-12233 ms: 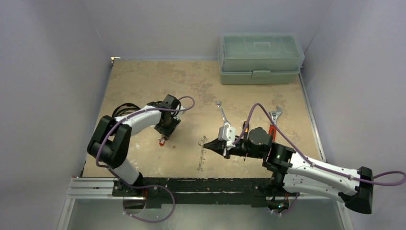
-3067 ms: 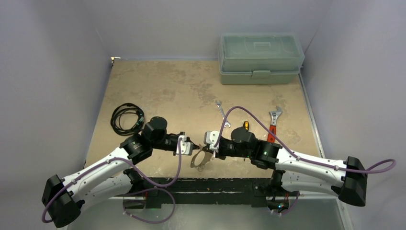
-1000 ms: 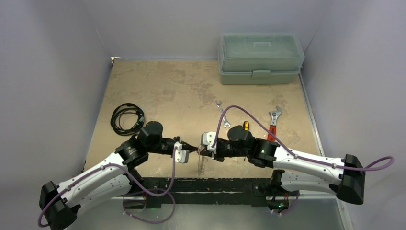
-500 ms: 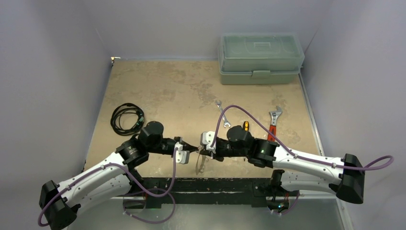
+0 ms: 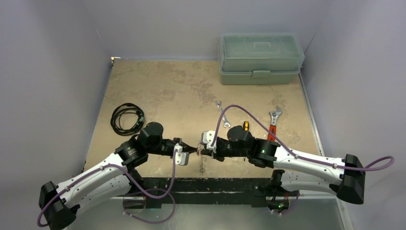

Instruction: Put the keys on the keyring

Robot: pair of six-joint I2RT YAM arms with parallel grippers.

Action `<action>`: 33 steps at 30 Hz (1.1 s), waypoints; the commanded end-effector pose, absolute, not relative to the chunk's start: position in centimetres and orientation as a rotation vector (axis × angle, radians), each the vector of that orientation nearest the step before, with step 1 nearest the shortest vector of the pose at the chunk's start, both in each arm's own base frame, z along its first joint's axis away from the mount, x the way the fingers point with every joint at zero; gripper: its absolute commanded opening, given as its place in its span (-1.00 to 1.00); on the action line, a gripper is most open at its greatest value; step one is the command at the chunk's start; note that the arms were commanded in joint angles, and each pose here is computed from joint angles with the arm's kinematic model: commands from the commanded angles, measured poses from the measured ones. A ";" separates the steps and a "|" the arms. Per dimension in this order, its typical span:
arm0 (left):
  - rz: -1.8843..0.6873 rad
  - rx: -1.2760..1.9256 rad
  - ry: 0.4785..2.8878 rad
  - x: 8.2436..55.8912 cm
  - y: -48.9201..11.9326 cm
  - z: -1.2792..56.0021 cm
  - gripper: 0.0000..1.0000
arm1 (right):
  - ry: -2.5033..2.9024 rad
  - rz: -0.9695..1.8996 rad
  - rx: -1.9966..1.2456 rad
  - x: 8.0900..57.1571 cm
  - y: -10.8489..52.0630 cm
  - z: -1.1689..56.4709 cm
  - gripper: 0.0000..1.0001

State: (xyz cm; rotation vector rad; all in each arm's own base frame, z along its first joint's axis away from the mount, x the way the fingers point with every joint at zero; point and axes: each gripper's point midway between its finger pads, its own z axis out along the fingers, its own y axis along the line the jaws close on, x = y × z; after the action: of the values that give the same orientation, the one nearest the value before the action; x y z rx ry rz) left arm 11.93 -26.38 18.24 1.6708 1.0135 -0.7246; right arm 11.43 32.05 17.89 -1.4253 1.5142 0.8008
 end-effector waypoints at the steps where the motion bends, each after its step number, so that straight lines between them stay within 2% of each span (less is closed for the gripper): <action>1: -0.780 1.702 0.939 10.5 -26.8 18.6 -1.00 | 1.579 0.769 -1.438 11.7 31.7 16.9 -1.00; 33: -0.752 1.727 0.913 10.2 -26.3 19.4 -1.00 | 1.663 0.679 -1.518 12.3 31.2 15.3 -1.00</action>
State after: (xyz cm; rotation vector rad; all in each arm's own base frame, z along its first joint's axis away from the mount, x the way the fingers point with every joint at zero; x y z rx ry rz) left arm 11.49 -25.94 17.77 1.7054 1.0031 -0.7106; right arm 11.80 32.49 17.52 -1.4557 1.5575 0.7767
